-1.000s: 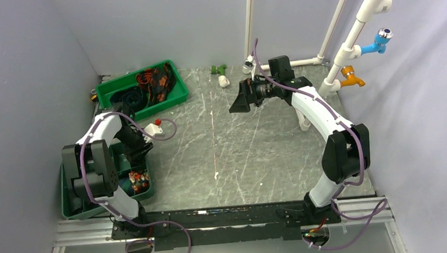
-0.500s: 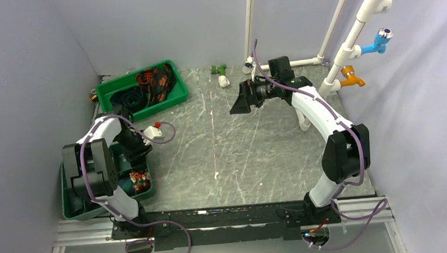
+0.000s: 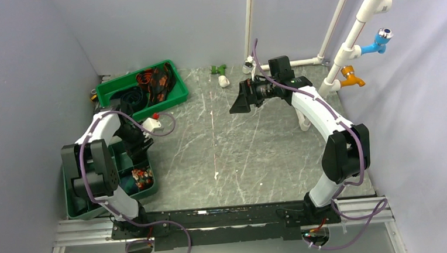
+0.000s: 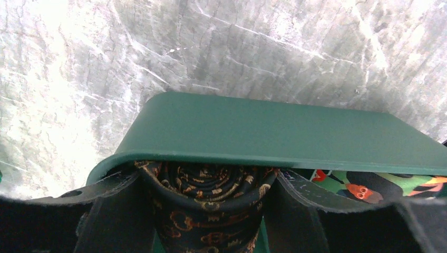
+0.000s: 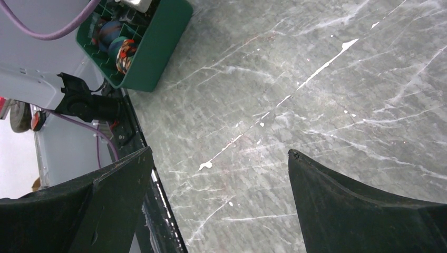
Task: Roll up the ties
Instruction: Place the tie in the storage box.
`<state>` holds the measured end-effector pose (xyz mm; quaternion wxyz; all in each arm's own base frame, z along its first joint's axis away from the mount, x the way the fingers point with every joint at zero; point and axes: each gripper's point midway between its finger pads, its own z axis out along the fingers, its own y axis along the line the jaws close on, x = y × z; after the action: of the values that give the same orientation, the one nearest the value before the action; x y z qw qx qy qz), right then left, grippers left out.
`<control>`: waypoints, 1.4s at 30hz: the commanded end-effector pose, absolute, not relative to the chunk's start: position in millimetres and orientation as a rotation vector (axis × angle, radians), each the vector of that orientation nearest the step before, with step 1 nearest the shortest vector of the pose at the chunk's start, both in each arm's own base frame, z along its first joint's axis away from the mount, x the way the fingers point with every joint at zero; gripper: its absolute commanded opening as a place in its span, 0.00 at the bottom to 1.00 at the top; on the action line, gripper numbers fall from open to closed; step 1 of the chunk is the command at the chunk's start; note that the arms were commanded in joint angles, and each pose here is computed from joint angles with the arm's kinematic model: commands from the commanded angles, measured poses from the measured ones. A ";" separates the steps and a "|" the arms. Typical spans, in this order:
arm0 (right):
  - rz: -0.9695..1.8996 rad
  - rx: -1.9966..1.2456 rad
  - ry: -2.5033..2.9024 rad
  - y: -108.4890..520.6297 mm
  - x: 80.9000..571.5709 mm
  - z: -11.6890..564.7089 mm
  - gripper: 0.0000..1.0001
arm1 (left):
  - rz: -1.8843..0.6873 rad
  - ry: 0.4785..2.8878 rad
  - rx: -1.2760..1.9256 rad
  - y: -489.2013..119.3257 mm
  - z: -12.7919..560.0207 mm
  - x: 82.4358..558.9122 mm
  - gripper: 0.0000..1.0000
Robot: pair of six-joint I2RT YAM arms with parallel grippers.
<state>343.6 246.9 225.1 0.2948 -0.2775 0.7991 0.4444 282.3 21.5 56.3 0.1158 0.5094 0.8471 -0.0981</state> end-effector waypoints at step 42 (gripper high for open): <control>1.165 -0.785 2.053 247.4 337.2 244.4 1.00 | -0.258 2.438 1.526 20.9 54.6 267.0 0.50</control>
<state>342.6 247.6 223.9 0.2928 -0.2756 0.7997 0.4458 270.5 20.9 64.8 0.1288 0.5262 0.8364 -0.0839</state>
